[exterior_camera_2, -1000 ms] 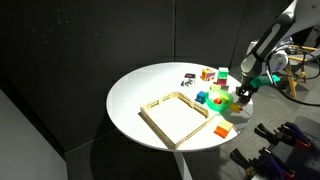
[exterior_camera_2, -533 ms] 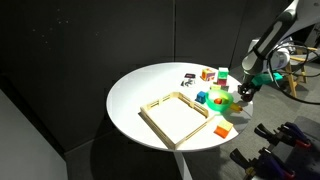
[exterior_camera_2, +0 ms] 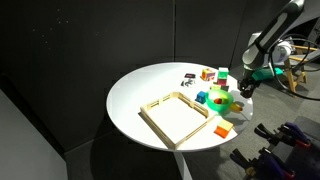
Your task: Put the plum plush toy on the tray
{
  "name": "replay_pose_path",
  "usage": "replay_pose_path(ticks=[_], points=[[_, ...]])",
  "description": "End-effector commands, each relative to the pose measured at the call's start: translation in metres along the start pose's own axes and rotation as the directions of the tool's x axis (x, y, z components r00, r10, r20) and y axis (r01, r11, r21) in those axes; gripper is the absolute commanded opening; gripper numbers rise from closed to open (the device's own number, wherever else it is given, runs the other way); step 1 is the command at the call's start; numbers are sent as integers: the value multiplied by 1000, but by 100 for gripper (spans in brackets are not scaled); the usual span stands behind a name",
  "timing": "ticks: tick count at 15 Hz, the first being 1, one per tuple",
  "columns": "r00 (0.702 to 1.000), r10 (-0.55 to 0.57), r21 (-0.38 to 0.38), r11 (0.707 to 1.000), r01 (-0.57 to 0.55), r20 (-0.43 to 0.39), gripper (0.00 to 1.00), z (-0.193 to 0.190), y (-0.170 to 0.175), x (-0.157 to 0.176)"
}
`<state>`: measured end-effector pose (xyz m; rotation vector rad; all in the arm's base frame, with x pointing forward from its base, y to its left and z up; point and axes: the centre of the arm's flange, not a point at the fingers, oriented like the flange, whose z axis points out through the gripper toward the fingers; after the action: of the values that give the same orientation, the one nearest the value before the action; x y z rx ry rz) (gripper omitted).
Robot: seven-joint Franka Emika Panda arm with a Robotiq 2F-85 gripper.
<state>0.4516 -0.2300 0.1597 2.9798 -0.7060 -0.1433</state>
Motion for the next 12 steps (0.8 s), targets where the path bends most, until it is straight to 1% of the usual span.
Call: replay_pose_path(ticks=[1, 7, 10, 12], points=[[999, -50, 4, 999, 50, -3, 34, -27, -5, -9], [985, -171, 14, 985, 171, -27, 34, -56, -27, -21], [972, -236, 21, 972, 236, -21, 34, -66, -41, -28], [956, -294, 31, 955, 294, -9, 34, -71, -50, -32]])
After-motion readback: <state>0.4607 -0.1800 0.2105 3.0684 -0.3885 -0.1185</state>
